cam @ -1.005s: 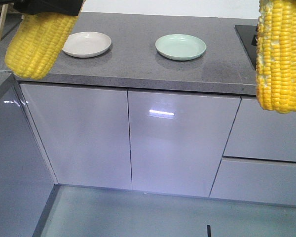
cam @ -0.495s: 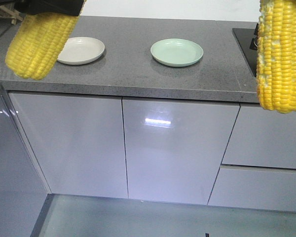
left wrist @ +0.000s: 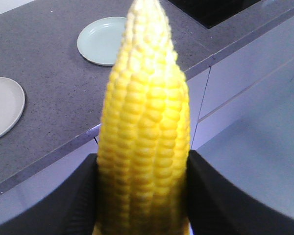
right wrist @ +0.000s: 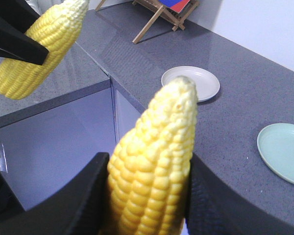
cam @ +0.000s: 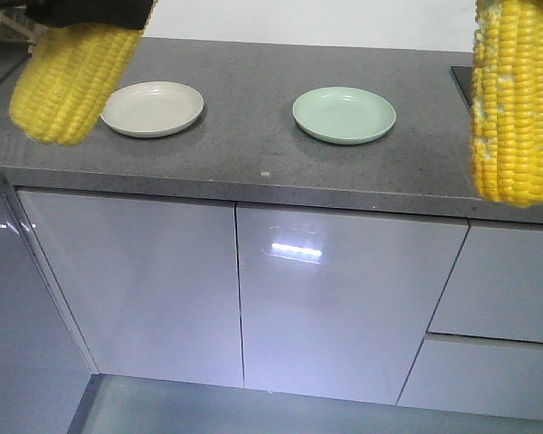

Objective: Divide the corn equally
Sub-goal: 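Drive the base toward the cream and pale green plates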

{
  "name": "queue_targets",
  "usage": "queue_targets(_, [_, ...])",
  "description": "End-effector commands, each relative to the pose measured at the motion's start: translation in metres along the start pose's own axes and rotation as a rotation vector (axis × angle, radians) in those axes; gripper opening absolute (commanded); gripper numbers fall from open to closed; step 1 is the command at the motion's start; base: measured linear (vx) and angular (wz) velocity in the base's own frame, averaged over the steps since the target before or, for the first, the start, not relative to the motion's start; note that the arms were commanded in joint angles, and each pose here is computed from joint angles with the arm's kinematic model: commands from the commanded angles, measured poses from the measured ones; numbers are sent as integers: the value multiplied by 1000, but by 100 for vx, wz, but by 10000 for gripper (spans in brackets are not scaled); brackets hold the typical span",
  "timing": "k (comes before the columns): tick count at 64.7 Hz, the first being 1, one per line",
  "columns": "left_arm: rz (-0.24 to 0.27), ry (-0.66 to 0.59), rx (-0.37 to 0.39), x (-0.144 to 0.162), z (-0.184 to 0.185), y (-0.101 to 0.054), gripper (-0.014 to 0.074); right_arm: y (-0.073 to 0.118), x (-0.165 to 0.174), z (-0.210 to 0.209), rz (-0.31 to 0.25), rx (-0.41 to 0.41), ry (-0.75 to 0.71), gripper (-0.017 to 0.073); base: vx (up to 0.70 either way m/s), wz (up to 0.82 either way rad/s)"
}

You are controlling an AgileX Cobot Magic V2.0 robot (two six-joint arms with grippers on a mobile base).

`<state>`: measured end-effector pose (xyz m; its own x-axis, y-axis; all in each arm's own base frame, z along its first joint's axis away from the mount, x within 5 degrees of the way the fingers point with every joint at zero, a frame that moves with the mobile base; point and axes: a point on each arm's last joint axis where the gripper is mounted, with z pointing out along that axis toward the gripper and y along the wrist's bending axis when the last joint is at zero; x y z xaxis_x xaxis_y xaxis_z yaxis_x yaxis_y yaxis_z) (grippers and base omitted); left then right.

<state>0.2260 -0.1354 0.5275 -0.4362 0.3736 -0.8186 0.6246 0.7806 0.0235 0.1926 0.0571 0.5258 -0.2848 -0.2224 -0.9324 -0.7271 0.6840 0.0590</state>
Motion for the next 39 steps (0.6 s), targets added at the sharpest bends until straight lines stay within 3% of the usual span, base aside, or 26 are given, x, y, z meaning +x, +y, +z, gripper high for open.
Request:
queue_targets(1, [-6,-88,0,-6,-20,-3,-8,8,-11,-9,-19,0,-82,-4,18,8])
queue_targets(39, [-6,-88,0,-6,-20,-3,-8,8,-11,-9,-19,0,-82,-4,17,-3])
